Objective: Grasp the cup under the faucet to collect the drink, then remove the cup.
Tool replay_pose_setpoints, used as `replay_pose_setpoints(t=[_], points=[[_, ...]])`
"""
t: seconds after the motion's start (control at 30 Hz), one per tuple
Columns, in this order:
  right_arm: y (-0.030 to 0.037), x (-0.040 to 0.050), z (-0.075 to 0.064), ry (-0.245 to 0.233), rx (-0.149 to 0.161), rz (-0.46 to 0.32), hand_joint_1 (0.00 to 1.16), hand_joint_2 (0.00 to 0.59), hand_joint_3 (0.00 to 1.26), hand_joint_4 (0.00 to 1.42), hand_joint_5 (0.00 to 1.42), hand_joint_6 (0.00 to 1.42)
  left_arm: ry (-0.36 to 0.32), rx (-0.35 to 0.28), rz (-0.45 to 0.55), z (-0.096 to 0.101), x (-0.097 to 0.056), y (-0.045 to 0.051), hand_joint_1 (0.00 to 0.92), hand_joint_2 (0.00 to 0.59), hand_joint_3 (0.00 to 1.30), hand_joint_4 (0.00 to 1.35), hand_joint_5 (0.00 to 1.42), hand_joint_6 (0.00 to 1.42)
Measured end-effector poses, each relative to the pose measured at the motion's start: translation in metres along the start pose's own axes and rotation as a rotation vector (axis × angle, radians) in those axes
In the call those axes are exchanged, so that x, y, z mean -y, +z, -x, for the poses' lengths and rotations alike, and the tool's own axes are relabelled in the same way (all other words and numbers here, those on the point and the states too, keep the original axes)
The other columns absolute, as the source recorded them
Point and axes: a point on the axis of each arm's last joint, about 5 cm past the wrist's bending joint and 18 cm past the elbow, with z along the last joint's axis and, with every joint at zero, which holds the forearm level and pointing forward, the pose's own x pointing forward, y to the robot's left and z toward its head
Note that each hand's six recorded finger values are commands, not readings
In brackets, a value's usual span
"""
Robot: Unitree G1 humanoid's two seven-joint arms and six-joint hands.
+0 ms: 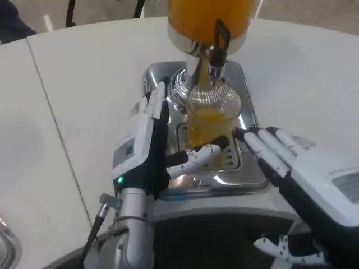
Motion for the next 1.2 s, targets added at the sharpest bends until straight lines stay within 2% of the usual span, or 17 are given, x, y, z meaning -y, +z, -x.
replay_pose_setpoints(t=[0.13,0.27,0.43,0.7,0.87,0.97,1.1,1.2], points=[[0.0014,-0.0026,0.001,0.007,-0.008,-0.008,0.75,0.313,0.00,0.00,0.00,0.06,-0.020,0.009,0.005,0.002,0.005,0.0002,0.402,0.058,0.00,0.00,0.00,0.01],[0.0049,-0.0006,0.004,0.008,0.000,-0.010,0.75,0.311,0.00,0.00,0.00,0.06,-0.036,0.006,0.011,0.001,0.011,0.0012,0.401,0.054,0.00,0.00,0.01,0.03],[0.0062,-0.0012,0.006,0.019,-0.014,-0.021,0.75,0.310,0.00,0.00,0.00,0.06,-0.036,0.022,0.037,-0.004,0.016,0.0061,0.391,0.058,0.00,0.00,0.02,0.04],[0.0097,-0.0011,0.005,0.020,-0.020,-0.030,0.74,0.309,0.00,0.00,0.00,0.07,-0.039,0.018,0.075,-0.013,0.026,0.0132,0.389,0.058,0.00,0.00,0.05,0.06],[0.0112,-0.0016,0.004,0.017,-0.029,-0.033,0.74,0.309,0.00,0.00,0.00,0.07,-0.033,0.014,0.086,-0.015,0.029,0.0139,0.404,0.064,0.00,0.00,0.10,0.11],[0.0117,-0.0012,0.004,0.035,-0.030,-0.043,0.74,0.309,0.00,0.00,0.00,0.07,-0.030,0.007,0.098,-0.015,0.033,0.0147,0.407,0.065,0.00,0.00,0.14,0.16],[0.0126,0.0003,0.005,0.037,-0.036,-0.046,0.74,0.308,0.00,0.00,0.00,0.08,-0.019,0.002,0.112,-0.013,0.038,0.0182,0.414,0.069,0.00,0.00,0.20,0.22],[0.0112,0.0011,0.005,0.033,-0.054,-0.049,0.74,0.306,0.00,0.00,0.00,0.08,-0.004,0.001,0.113,-0.014,0.041,0.0198,0.422,0.062,0.00,0.00,0.25,0.27]])
